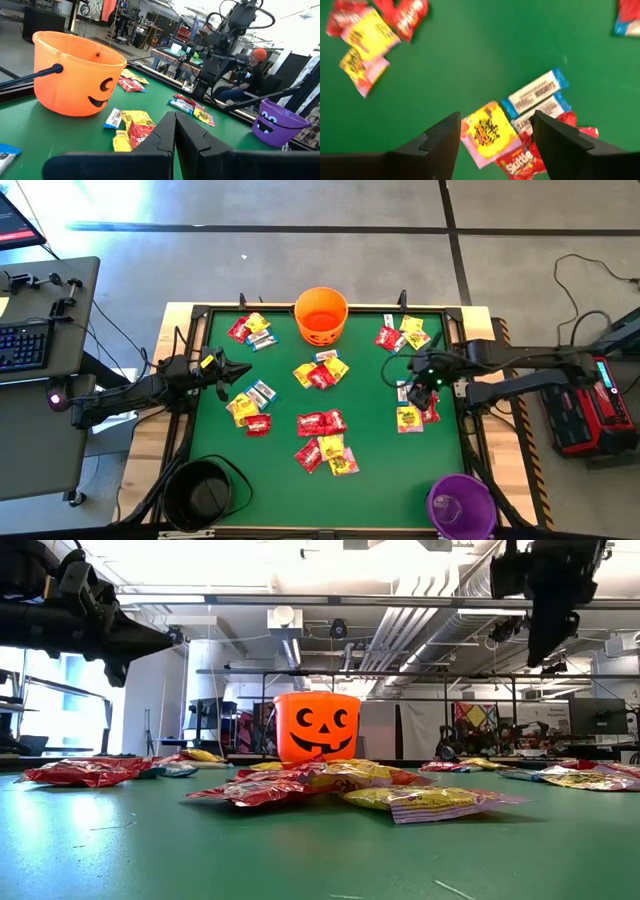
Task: Sort candy by brand, put in halloween buckets
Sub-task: Put the red candy into the black bucket
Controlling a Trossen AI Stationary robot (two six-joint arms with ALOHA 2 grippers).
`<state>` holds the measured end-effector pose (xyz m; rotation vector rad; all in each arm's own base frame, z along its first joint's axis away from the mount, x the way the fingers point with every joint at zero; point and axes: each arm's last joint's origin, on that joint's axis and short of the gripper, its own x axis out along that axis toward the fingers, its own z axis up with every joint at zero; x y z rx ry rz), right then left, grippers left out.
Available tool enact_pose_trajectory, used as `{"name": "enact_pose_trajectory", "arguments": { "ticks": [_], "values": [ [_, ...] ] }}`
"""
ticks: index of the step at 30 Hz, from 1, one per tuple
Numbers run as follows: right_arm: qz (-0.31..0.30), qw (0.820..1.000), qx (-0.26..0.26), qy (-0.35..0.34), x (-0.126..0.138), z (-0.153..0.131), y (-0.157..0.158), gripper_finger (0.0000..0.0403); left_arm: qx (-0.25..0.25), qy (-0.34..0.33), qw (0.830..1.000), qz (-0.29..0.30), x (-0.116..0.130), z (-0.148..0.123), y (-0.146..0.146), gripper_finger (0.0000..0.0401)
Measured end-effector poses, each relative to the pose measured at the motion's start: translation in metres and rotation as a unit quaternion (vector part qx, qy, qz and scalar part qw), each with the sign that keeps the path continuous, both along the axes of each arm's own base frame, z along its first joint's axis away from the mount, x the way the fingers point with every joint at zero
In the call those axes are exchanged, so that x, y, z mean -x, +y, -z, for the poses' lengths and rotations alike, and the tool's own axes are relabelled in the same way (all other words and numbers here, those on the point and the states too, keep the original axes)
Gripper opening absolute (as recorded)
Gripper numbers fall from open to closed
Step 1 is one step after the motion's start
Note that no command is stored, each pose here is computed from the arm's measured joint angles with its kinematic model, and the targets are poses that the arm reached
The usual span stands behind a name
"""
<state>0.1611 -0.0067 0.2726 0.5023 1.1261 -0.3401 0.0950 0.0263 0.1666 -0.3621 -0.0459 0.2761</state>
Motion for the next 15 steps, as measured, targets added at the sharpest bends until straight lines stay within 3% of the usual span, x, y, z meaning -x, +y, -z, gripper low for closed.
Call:
{"name": "enact_pose_trajectory", "arguments": {
  "ticks": [7, 15],
  "values": [
    [-0.021, 1.0, -0.007, 0.02, -0.01, 0.01, 0.0, 0.0226, 0.0, 0.0, 1.0, 0.0, 0.0, 0.0, 0.0, 0.0],
    [0.02, 0.999, -0.028, 0.041, -0.024, 0.02, 0.0, 0.0182, 0.0, 0.0, 1.0, 0.0, 0.0, 0.0, 0.0, 0.0]
  ]
}}
